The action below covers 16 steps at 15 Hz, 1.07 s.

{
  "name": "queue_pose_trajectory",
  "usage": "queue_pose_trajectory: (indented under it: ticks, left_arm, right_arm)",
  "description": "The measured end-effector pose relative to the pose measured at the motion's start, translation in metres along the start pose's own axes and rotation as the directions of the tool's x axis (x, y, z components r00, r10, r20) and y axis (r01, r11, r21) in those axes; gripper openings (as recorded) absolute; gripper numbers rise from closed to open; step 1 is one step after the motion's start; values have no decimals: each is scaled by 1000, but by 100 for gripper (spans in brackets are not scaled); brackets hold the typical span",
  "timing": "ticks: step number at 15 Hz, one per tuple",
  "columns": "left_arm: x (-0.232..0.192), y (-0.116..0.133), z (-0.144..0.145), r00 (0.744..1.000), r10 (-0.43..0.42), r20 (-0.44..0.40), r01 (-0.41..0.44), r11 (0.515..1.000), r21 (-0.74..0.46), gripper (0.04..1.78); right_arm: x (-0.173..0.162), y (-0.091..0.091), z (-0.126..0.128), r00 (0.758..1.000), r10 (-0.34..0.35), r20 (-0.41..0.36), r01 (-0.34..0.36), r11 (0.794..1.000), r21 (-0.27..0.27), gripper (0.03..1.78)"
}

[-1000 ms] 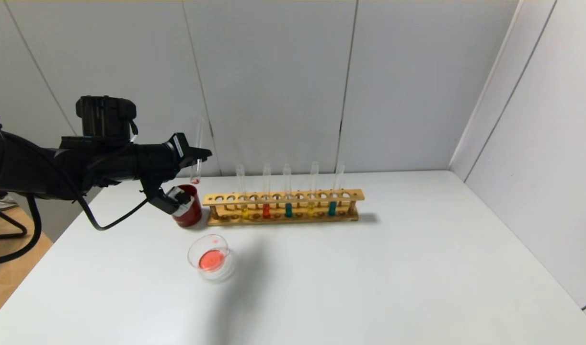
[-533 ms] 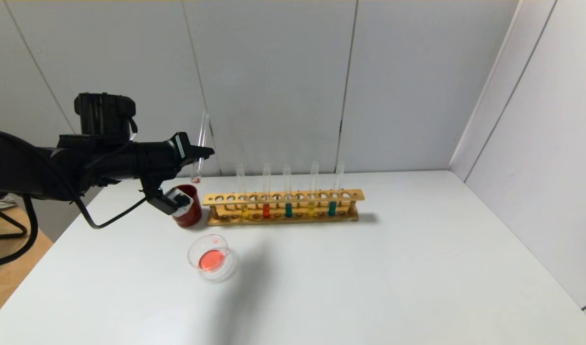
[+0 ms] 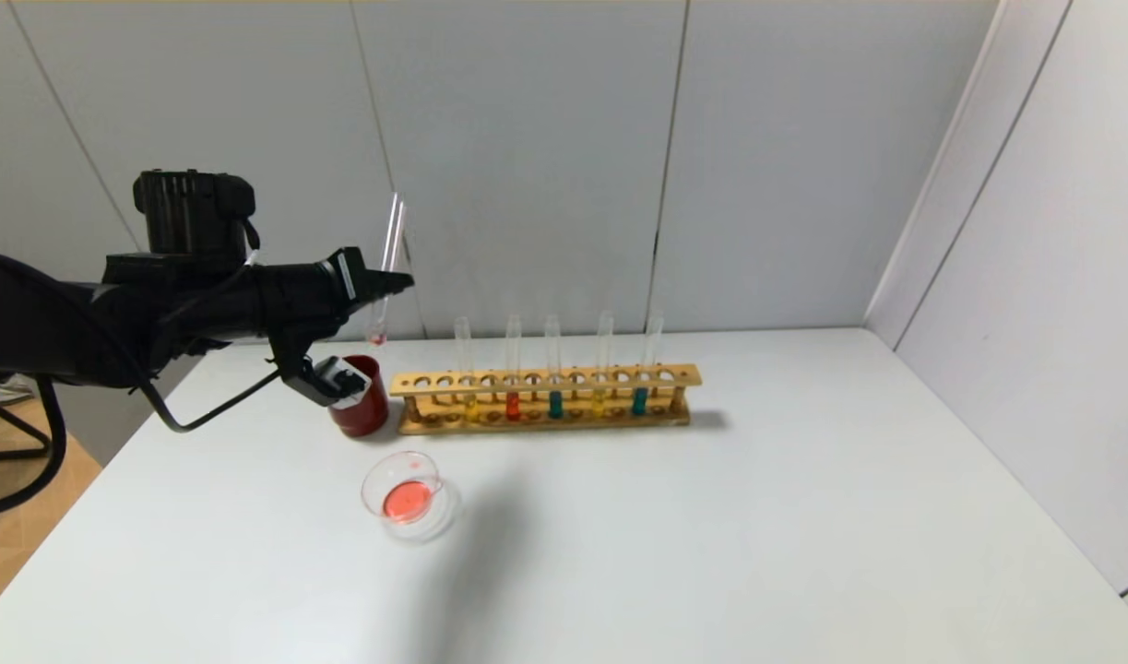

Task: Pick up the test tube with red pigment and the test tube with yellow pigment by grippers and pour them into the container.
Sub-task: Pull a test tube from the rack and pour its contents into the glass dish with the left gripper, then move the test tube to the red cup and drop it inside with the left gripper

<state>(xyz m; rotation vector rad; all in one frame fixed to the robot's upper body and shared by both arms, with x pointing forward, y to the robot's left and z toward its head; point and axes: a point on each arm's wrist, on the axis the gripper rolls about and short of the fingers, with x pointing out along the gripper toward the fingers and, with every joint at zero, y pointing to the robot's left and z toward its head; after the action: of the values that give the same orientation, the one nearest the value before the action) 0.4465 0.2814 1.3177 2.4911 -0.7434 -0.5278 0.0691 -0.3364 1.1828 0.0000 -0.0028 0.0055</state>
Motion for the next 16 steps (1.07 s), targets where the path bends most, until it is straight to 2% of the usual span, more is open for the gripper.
queue_pose_trajectory:
  ticks: [10, 14, 16]
  left_arm:
    - [-2, -1, 9, 1000, -25, 2, 25, 1000, -11, 33]
    - [-5, 0, 6, 999, -34, -13, 31, 988, -152, 33]
    - [-11, 1, 0, 998, -48, -45, 33, 959, -283, 33]
  right_arm:
    - [0, 0, 0, 1000, 0, 0, 0, 1000, 0, 175]
    - [0, 0, 0, 1000, 0, 0, 0, 1000, 0, 175]
    - [0, 0, 0, 1000, 0, 0, 0, 1000, 0, 175]
